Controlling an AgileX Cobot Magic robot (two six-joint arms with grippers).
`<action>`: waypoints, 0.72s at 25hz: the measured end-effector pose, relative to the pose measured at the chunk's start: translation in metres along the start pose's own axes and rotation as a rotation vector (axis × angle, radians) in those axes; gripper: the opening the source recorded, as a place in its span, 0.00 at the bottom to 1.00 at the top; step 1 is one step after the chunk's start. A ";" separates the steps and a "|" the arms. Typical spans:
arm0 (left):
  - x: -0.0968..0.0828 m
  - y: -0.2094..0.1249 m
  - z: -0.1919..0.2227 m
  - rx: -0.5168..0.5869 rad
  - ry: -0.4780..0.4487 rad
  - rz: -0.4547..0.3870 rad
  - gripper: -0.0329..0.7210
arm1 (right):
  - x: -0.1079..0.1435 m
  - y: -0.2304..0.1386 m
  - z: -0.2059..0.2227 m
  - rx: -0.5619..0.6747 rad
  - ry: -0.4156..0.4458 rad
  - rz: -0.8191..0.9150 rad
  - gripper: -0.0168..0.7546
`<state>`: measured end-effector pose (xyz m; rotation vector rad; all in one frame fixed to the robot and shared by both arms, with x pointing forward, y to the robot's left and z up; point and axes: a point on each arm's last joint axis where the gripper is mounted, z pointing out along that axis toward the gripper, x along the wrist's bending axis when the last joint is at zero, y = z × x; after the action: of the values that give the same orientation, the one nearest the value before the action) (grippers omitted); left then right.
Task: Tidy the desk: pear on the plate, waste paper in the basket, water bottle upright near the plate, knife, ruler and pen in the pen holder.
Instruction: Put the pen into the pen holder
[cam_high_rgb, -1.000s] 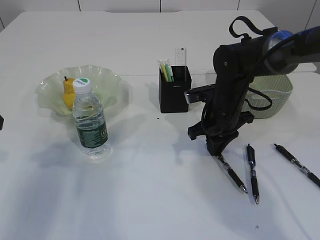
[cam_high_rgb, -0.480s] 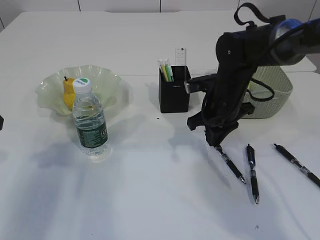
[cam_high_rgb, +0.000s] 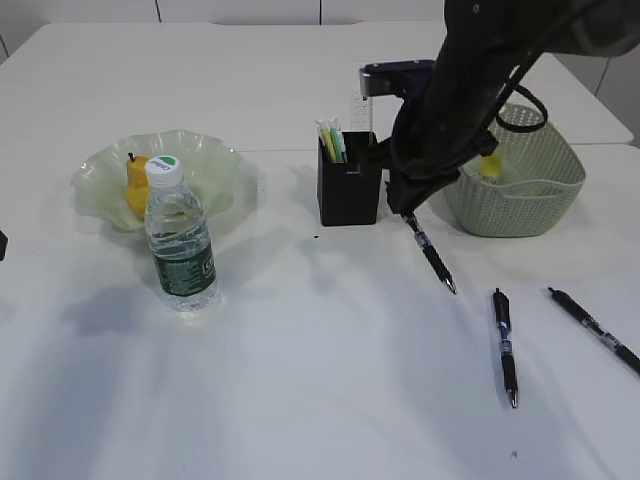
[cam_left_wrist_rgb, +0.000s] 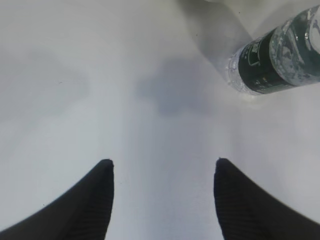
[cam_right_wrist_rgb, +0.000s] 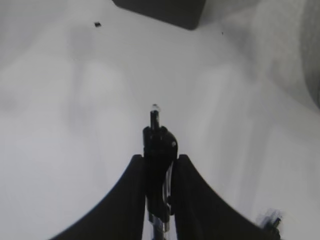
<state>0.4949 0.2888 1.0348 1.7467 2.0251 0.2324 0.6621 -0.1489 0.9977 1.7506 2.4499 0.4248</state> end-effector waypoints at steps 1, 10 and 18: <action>0.000 0.000 0.000 0.000 0.000 0.000 0.64 | 0.001 0.004 -0.004 -0.022 0.010 -0.001 0.16; 0.000 0.000 0.000 0.000 0.000 0.000 0.64 | 0.006 0.035 -0.025 -0.286 0.043 -0.010 0.16; 0.000 0.000 0.000 0.000 0.000 0.000 0.64 | 0.004 0.053 -0.033 -0.498 0.028 -0.004 0.16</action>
<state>0.4949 0.2888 1.0348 1.7467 2.0251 0.2324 0.7006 -0.1346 1.0443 1.5298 2.1116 0.9645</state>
